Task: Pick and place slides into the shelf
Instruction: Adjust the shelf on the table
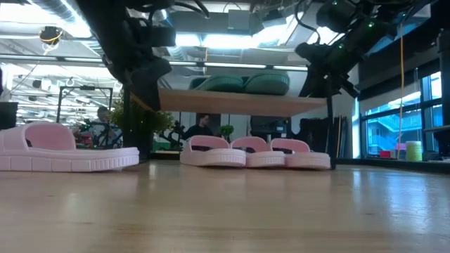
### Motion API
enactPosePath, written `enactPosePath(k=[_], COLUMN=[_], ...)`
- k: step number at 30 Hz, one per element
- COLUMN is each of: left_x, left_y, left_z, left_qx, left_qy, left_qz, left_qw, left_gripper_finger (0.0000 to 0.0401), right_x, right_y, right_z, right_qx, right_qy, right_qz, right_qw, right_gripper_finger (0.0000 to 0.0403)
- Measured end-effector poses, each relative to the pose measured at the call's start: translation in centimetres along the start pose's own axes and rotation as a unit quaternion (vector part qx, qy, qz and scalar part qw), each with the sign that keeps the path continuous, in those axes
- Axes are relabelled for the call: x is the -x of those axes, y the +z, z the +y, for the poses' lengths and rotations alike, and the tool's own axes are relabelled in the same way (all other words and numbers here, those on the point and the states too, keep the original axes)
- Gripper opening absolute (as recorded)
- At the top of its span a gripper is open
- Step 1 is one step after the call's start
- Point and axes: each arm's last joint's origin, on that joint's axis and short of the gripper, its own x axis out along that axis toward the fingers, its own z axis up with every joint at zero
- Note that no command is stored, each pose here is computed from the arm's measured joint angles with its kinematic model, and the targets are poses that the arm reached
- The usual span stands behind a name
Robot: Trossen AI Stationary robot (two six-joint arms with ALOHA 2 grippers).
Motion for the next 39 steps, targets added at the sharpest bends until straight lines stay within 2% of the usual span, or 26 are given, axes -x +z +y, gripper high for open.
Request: enactPosePath(k=[23,28,39], left_x=[0.41,0.40,0.41], left_y=[-0.28,-0.28,-0.27], left_z=[-0.31,-0.30,-0.30], left_qx=[0.003,0.002,0.002], left_qy=[-0.008,-0.008,-0.008], left_qz=[-0.003,-0.003,-0.003], left_qw=[1.000,1.000,1.000], left_gripper_finger=[0.0159,0.0159,0.0159], right_x=[0.72,0.72,0.76], right_y=[-0.11,0.00,0.10], right_z=[-0.36,-0.29,-0.25], right_qx=[0.007,0.025,0.024], right_qy=[-0.012,-0.009,-0.008], right_qz=[0.003,-0.003,-0.007], right_qw=[1.000,1.000,1.000], right_gripper_finger=[0.0119,0.0149,0.0252])
